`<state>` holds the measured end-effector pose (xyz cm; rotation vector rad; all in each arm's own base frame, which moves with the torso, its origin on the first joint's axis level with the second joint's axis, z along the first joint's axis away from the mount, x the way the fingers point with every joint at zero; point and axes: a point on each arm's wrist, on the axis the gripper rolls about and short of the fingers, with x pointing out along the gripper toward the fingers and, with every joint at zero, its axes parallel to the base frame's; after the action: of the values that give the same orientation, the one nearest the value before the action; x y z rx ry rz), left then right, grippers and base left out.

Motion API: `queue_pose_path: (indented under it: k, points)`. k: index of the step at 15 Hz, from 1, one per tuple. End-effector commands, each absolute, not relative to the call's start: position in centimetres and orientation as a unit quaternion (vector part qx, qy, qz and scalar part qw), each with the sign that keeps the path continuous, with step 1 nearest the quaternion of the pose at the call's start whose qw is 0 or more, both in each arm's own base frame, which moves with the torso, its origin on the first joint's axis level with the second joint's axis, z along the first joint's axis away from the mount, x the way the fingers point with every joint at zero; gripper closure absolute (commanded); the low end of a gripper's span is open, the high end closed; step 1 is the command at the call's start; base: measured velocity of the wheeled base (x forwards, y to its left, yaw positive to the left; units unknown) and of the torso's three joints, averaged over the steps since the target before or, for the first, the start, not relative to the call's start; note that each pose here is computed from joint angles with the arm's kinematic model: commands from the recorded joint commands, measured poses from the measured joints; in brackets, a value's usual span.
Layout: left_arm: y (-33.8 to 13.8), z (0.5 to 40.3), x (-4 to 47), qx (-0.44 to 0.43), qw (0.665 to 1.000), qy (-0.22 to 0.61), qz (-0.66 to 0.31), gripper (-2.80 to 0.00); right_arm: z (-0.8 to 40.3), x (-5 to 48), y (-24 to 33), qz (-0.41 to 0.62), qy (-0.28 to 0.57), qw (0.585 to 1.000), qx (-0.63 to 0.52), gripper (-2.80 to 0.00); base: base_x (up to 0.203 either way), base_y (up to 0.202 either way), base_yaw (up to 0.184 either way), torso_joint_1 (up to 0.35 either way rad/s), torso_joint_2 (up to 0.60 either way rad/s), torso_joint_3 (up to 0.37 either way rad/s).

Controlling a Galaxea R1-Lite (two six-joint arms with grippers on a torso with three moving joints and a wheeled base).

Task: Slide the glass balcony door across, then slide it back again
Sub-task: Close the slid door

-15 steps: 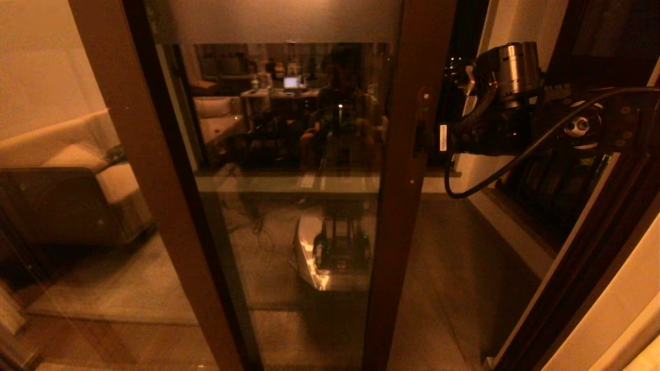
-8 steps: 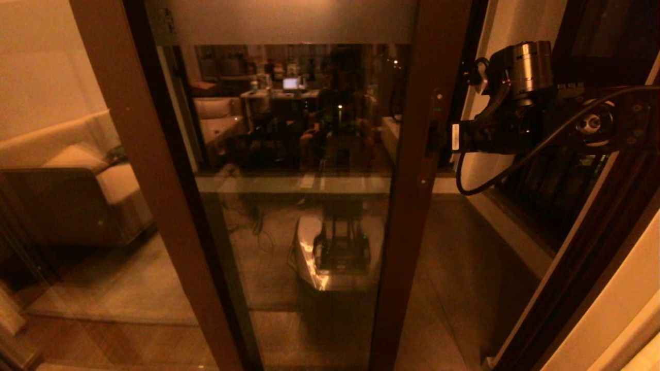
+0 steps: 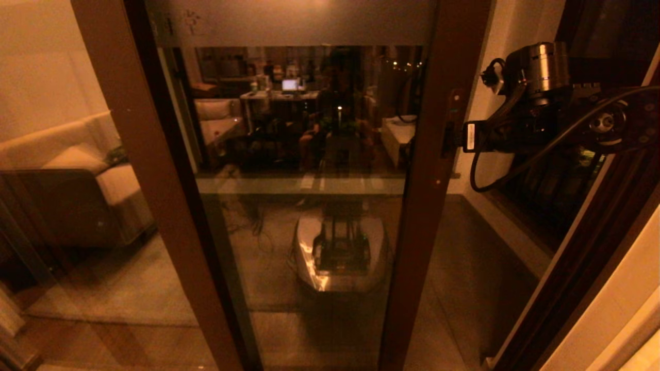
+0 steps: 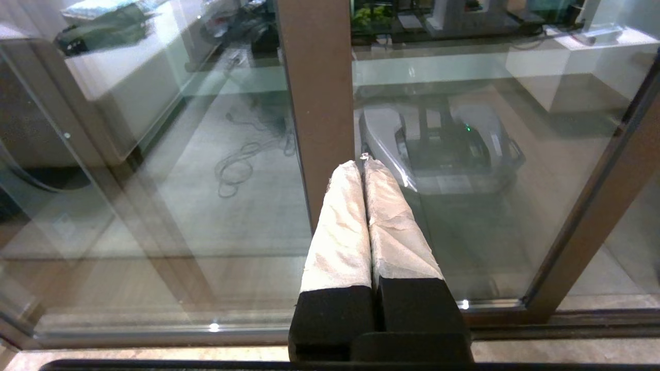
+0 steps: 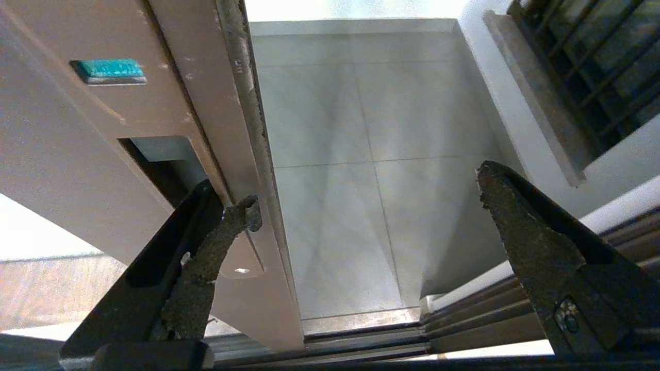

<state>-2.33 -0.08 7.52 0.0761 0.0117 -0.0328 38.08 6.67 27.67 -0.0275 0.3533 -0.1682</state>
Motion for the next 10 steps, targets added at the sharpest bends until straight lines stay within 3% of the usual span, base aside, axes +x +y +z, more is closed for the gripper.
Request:
queue_pose_path:
  k: [1,10]
  points:
    - [-0.1,7.5,-2.3,0.038,0.999,0.006,-0.016,0.0,27.4,38.2,6.3,-0.089,0.178,0.98,-0.013,-2.8,0.0,0.0,0.0,0.0,0.0,0.0]
    - [-0.1,7.5,-2.3,0.038,0.999,0.006,-0.016,0.0,27.4,37.3,4.5,-0.108,0.176,0.978,-0.013,-2.8,0.0,0.0,0.0,0.0,0.0,0.0]
